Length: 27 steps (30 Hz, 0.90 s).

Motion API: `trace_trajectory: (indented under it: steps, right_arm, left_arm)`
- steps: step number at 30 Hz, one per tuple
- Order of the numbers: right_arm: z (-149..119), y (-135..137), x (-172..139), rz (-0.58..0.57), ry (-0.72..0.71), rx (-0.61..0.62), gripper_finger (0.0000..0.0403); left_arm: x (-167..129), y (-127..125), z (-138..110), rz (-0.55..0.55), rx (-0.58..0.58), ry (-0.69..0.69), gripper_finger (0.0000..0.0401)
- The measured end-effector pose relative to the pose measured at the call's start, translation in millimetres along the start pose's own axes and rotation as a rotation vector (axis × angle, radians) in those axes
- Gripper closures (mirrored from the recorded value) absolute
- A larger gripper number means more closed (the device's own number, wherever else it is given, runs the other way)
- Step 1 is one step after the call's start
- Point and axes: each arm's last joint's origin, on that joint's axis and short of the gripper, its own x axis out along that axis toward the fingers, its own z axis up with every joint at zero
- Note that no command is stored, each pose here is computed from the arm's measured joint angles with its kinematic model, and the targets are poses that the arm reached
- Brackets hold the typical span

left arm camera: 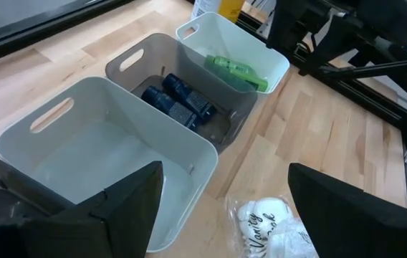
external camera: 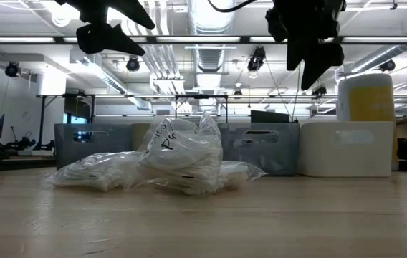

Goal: Pick & Place Travel size toiletries
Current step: Put the white cotton pack into the gray bin

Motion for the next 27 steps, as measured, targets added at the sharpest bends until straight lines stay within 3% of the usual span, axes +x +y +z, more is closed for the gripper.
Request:
trace_trajectory:
  steps: [13, 27]
  right_arm:
    - [-17.2, 27.0, -1.4, 0.083, -0.03, -0.048, 0.0042]
    - [-46.0, 52.0, -4.6, 0.138, -0.014, -0.11, 0.0081]
  left_arm:
    - [0.0, 0.0, 0.0, 0.0, -0.001, 0.001, 0.0096]
    - [0.1, 0.0, -0.1, 0.0, 0.0, 0.001, 0.0096]
